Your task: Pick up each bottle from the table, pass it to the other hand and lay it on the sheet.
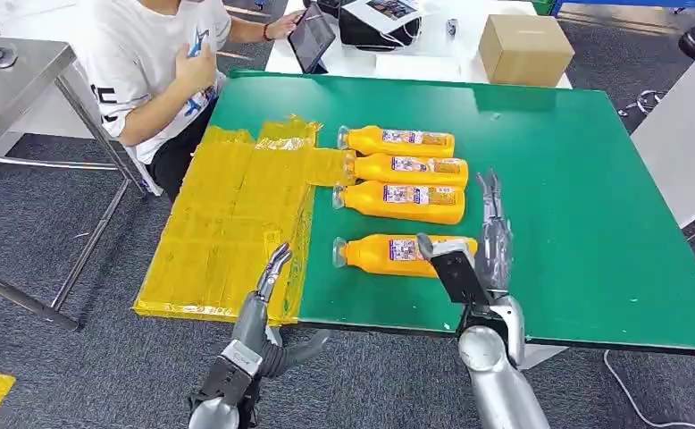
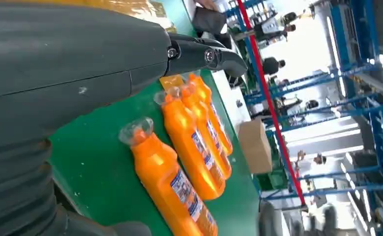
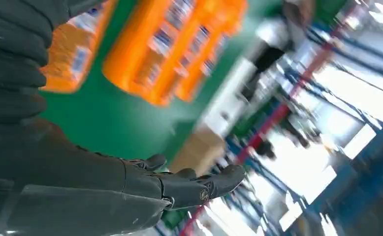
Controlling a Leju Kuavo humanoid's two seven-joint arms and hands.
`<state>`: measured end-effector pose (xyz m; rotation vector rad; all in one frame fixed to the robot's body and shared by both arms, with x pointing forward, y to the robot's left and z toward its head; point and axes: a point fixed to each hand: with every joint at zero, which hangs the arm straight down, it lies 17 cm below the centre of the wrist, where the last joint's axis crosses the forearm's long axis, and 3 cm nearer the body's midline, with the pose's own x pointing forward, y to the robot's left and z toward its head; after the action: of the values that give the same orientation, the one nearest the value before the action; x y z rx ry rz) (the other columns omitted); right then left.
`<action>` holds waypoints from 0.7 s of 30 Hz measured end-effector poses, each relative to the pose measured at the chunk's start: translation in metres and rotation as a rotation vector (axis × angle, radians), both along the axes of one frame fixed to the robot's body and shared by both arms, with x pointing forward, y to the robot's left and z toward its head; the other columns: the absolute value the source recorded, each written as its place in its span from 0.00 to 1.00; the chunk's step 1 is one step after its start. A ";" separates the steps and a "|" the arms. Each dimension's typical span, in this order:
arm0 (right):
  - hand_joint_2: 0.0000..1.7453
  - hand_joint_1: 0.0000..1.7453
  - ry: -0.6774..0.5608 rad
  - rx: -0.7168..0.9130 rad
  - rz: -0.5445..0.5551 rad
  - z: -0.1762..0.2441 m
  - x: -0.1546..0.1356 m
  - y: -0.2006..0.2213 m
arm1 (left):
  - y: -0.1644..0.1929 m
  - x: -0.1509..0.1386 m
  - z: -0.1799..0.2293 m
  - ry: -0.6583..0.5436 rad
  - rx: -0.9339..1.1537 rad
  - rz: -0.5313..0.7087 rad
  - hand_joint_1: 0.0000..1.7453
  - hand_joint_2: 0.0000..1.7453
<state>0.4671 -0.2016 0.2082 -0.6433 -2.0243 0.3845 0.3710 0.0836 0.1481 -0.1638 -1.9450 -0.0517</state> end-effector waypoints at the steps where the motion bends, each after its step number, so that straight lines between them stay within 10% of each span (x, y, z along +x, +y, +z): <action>1: 1.00 0.00 0.034 -0.013 0.013 -0.008 0.005 0.001 | -0.001 0.001 0.001 -0.002 0.001 -0.005 0.00 1.00; 21: 1.00 0.00 0.467 -0.275 0.135 -0.109 0.067 -0.005 | -0.010 0.006 -0.010 0.025 0.013 -0.053 0.00 1.00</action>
<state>0.5344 -0.2066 0.0991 -0.5224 -1.5825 0.8240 0.3766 0.0741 0.1379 -0.2062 -1.9149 -0.0972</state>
